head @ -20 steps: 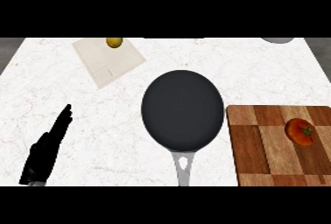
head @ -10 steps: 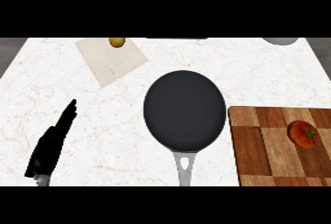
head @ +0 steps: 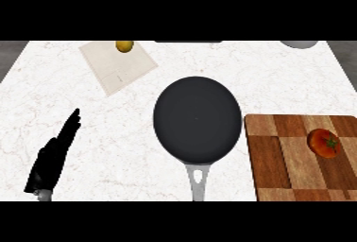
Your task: Pick the tomato from the cutting board and place it in the pan
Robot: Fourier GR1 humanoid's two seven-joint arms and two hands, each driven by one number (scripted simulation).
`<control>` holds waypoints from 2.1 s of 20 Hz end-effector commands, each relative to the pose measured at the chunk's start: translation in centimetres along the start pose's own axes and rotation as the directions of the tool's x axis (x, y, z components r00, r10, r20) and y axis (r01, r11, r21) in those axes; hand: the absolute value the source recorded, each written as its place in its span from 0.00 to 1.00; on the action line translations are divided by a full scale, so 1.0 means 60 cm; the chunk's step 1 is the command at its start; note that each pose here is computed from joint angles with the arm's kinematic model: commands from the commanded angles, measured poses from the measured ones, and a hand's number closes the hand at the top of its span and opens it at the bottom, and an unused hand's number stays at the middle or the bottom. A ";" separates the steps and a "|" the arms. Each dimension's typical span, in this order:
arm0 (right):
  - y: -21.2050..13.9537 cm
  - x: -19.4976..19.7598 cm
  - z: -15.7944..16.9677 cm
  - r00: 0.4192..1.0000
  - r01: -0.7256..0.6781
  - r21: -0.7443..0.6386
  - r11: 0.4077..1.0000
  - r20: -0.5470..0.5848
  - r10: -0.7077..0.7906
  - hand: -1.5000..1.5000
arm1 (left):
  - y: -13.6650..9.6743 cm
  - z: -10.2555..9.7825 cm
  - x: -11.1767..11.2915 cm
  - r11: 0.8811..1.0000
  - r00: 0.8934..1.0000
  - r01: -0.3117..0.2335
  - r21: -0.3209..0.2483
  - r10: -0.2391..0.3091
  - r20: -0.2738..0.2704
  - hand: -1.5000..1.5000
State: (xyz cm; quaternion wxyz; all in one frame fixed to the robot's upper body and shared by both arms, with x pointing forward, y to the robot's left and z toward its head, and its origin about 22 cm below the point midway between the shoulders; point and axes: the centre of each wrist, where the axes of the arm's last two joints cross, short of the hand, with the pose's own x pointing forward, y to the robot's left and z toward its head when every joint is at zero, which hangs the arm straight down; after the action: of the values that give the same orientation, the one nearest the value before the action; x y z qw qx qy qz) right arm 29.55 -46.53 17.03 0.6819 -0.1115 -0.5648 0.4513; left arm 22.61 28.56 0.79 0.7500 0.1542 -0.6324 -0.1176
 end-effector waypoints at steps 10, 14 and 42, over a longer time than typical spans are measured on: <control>0.040 0.050 -0.051 0.954 -0.220 0.227 0.949 -0.152 0.257 0.00 | -0.002 0.022 -0.028 1.000 1.000 -0.002 -0.005 0.002 -0.005 0.50; 0.052 0.066 -0.060 0.943 -0.236 0.228 0.945 -0.181 0.279 0.00 | -0.009 0.021 -0.001 1.000 1.000 0.012 -0.013 -0.011 0.006 0.50; 0.127 0.018 -0.106 0.876 -0.266 0.323 0.908 -0.313 0.368 0.00 | 0.028 0.029 0.012 1.000 1.000 0.005 -0.016 -0.005 0.013 0.50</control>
State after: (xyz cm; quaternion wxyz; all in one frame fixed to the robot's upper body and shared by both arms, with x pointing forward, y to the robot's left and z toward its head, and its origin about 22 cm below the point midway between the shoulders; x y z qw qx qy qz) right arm 30.23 -37.76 11.04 0.6940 -0.1887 -0.3405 0.6056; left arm 21.84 28.61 0.95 0.7493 0.1535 -0.6330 -0.1197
